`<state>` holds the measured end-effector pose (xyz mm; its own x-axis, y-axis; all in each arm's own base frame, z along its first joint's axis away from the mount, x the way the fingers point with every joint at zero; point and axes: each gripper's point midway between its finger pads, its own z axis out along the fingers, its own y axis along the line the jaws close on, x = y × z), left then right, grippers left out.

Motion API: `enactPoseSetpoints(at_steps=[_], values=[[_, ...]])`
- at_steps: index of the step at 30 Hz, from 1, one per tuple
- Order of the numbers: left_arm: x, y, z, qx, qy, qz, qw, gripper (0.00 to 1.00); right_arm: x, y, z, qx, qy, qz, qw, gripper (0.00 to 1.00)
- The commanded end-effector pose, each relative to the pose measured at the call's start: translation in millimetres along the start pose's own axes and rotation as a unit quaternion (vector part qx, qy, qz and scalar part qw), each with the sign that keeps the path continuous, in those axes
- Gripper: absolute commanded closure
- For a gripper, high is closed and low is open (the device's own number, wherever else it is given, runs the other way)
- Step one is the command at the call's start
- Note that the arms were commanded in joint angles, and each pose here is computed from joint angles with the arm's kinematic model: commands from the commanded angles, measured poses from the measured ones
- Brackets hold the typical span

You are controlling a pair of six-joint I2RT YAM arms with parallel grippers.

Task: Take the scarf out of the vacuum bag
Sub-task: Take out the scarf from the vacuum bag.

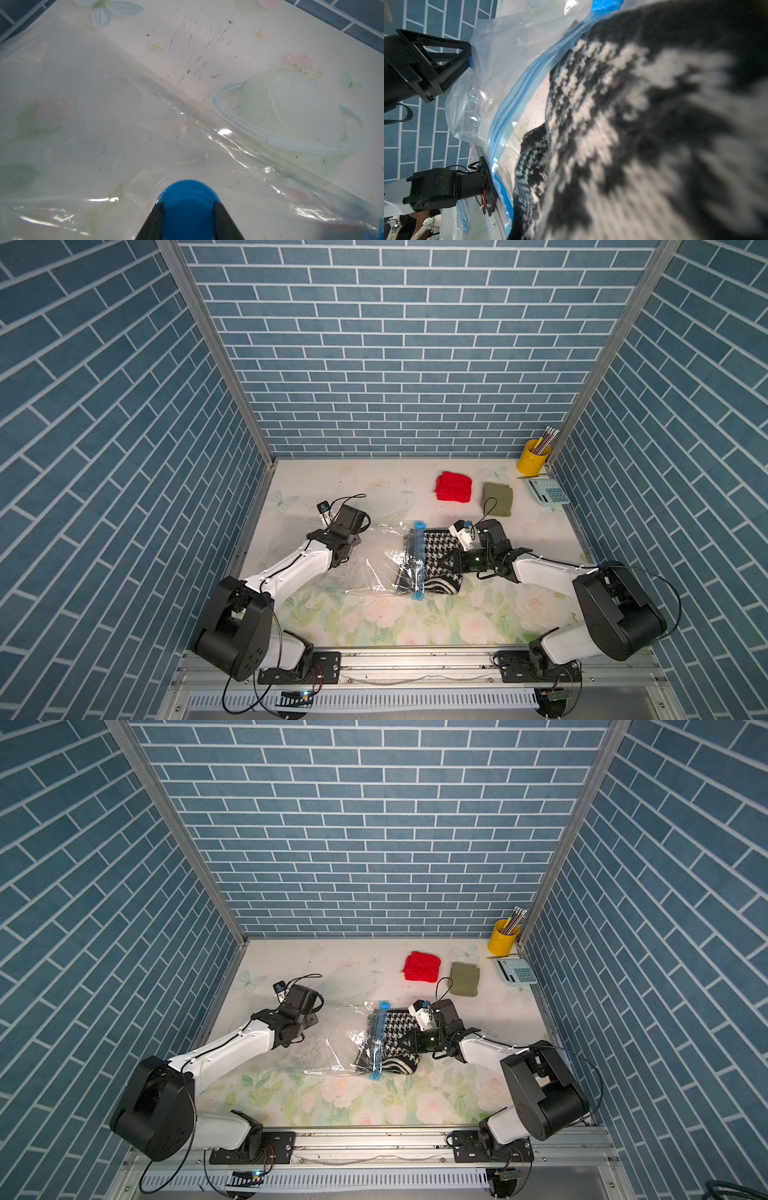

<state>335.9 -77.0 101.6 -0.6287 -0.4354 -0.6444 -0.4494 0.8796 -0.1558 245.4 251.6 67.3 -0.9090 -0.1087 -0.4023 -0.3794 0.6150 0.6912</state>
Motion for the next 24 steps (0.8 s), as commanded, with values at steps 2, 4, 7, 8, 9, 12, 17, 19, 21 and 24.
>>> enactPoseSetpoints(at_steps=[2,4,7,8,9,12,17,19,21,24], values=[[-7.6,8.5,-1.6,-0.012,-0.018,-0.010,1.000,0.73,-4.5,4.3,-0.3,-0.012,-0.004,-0.021,1.000,1.00],[-6.7,9.0,-0.8,-0.014,-0.017,-0.009,1.000,0.73,-4.6,4.8,-0.4,-0.013,-0.005,-0.022,1.000,1.00],[-7.2,8.9,-1.1,-0.013,-0.017,-0.010,1.000,0.73,-4.3,4.9,-0.3,-0.013,-0.004,-0.022,1.000,1.00],[-7.1,8.8,-1.0,-0.013,-0.017,-0.010,1.000,0.73,-4.6,4.8,-0.4,-0.013,-0.005,-0.022,1.000,1.00],[-7.4,9.0,-1.0,-0.014,-0.018,-0.010,1.000,0.73,-4.2,4.6,-0.4,-0.013,-0.004,-0.022,1.000,1.00],[-6.1,8.9,-0.3,-0.013,-0.017,-0.009,1.000,0.73,-3.9,4.7,-0.4,-0.013,-0.004,-0.022,1.000,1.00],[-5.4,9.6,1.3,-0.014,-0.015,-0.010,1.000,0.72,-4.2,5.1,-0.6,-0.014,-0.005,-0.024,1.000,1.00],[-4.3,9.7,1.7,-0.014,-0.014,-0.010,1.000,0.72,-4.4,5.1,-0.8,-0.014,-0.005,-0.023,1.000,1.00],[-4.7,9.8,2.2,-0.014,-0.014,-0.011,1.000,0.72,-4.1,5.2,-0.9,-0.014,-0.005,-0.023,1.000,1.00],[-5.0,9.6,1.8,-0.013,-0.015,-0.011,1.000,0.72,-4.1,5.0,-0.6,-0.014,-0.005,-0.025,1.000,1.00]])
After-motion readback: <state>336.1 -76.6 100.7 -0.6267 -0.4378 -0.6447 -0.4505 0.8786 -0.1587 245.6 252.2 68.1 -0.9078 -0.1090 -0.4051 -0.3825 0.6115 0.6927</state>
